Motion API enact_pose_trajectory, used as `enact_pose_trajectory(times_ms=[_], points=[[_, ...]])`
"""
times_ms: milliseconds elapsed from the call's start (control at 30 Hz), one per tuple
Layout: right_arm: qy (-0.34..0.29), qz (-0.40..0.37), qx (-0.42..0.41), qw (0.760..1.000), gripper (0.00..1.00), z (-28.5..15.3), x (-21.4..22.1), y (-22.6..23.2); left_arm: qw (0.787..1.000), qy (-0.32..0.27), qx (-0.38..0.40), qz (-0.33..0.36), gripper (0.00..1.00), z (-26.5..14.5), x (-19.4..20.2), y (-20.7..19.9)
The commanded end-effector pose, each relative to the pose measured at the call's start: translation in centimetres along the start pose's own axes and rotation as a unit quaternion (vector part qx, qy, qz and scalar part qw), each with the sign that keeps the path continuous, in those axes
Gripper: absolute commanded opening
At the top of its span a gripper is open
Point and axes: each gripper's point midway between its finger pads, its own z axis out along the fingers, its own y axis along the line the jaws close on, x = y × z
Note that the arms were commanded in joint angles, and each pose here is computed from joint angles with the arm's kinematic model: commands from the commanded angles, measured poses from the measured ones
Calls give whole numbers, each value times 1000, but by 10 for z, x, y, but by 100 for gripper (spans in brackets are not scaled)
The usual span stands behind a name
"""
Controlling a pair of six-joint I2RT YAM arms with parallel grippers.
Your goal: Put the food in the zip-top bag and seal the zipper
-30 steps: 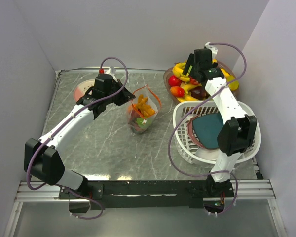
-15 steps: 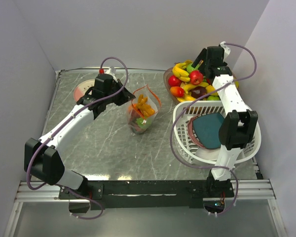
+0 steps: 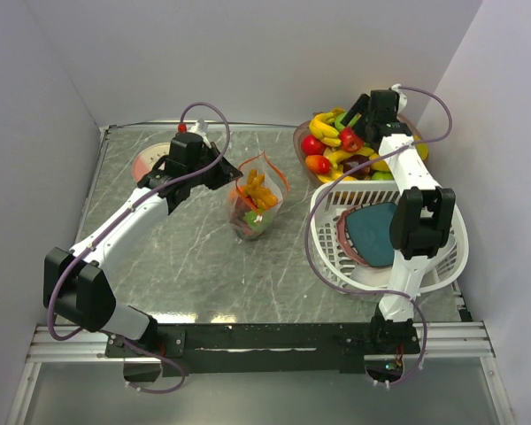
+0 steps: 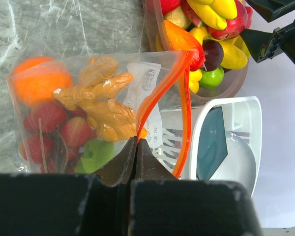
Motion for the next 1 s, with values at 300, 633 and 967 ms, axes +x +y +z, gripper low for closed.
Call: enact_pose_trajectory(times_ms=[300, 633, 967], points=[[-4, 7, -7, 1000, 100, 10, 3, -2, 999, -30, 23, 15, 1, -7, -19, -17], [5, 2, 24, 1000, 99, 17, 12, -16, 999, -28, 21, 15, 1, -5, -18, -17], [17, 0, 28, 999, 95, 24, 23, -21, 999, -29, 20, 15, 1, -4, -18, -15]])
